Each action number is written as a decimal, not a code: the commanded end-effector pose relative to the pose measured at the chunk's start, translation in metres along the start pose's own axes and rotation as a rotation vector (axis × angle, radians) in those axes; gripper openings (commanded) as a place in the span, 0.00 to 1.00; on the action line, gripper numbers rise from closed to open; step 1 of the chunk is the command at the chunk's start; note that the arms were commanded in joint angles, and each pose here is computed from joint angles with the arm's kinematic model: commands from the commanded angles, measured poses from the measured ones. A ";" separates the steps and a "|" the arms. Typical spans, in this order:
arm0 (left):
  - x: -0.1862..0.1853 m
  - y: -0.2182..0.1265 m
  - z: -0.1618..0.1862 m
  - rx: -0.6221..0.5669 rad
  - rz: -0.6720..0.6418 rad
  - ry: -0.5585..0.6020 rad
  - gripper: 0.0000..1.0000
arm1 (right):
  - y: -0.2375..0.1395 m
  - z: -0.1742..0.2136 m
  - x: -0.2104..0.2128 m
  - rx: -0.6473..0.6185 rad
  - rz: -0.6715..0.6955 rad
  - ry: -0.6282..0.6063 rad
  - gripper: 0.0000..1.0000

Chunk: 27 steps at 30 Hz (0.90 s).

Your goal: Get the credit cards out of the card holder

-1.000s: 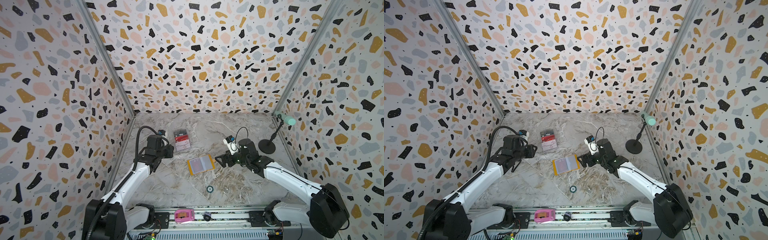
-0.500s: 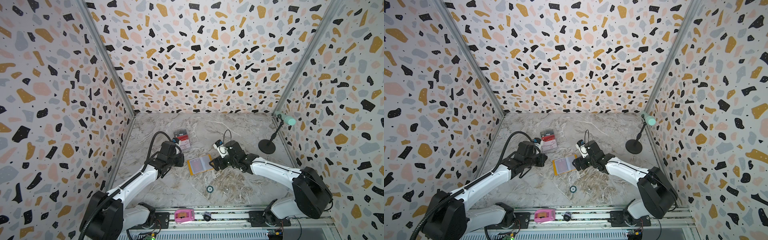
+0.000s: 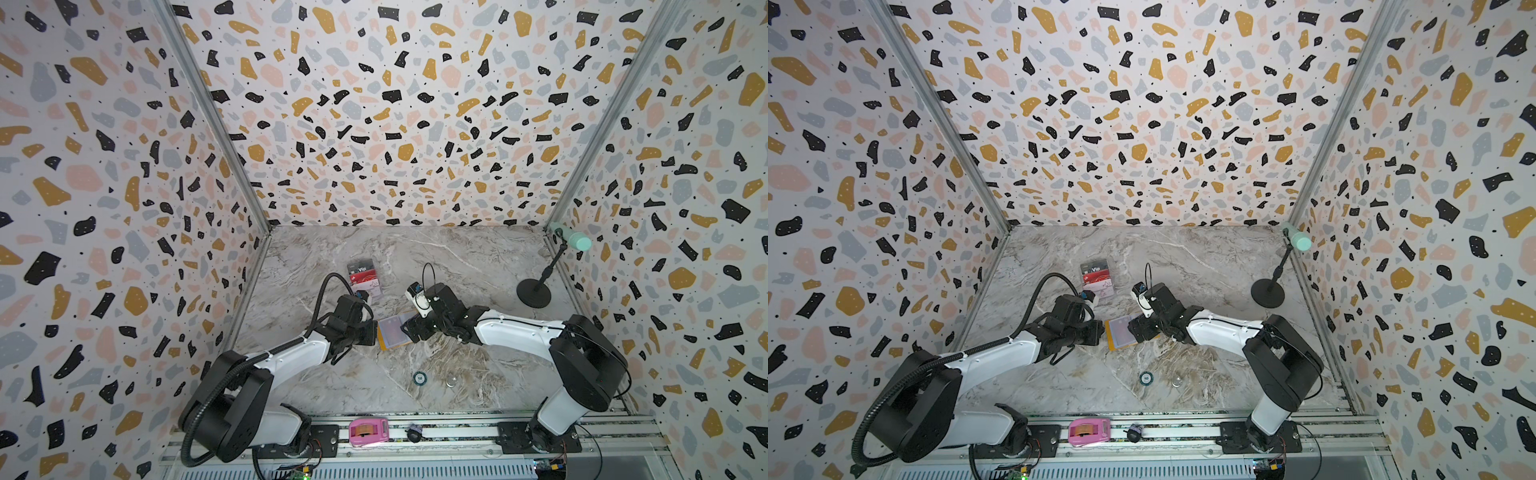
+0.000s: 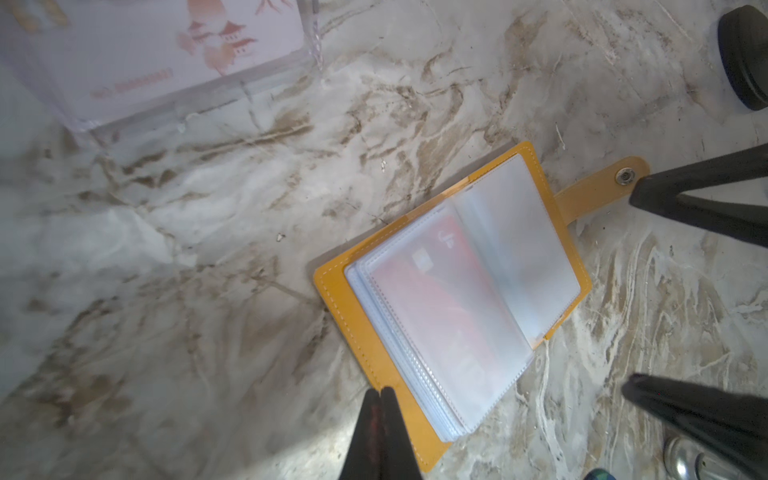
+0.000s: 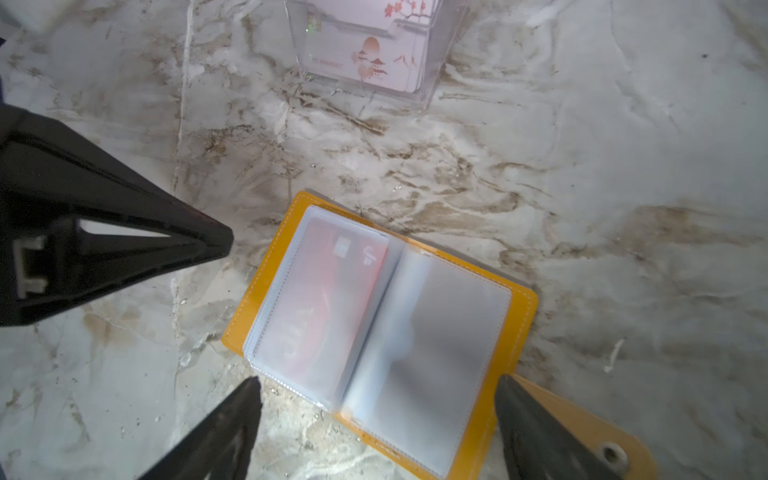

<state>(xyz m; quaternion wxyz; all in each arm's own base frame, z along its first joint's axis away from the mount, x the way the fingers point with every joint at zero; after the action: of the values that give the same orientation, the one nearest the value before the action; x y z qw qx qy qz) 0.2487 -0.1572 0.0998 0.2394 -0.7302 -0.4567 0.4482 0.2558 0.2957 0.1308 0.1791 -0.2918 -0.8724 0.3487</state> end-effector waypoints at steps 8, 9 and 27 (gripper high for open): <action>-0.004 0.017 0.009 0.016 0.049 -0.015 0.00 | 0.022 -0.014 0.011 -0.054 0.023 -0.024 0.88; -0.004 0.018 0.011 0.013 0.053 -0.015 0.00 | 0.024 -0.013 0.011 -0.056 0.025 -0.025 0.88; 0.012 0.034 0.039 0.055 0.037 -0.055 0.00 | 0.045 -0.001 0.020 -0.016 0.051 -0.054 0.85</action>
<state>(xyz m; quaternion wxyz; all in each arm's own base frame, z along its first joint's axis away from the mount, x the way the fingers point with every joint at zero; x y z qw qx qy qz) 0.2474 -0.1702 0.0711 0.2071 -0.7419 -0.4382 0.4633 0.2535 0.3301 0.0987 0.1493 -0.2963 -0.8731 0.3573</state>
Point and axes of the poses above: each gripper's point midway between its finger pads, its own y axis out along the fingers, its own x axis along the line the jaws close on, z = x × y, the point moved 7 cm from there along -y, back along the fingers, and after that the axes turned 6 degrees about -y, right-handed, at the moved point
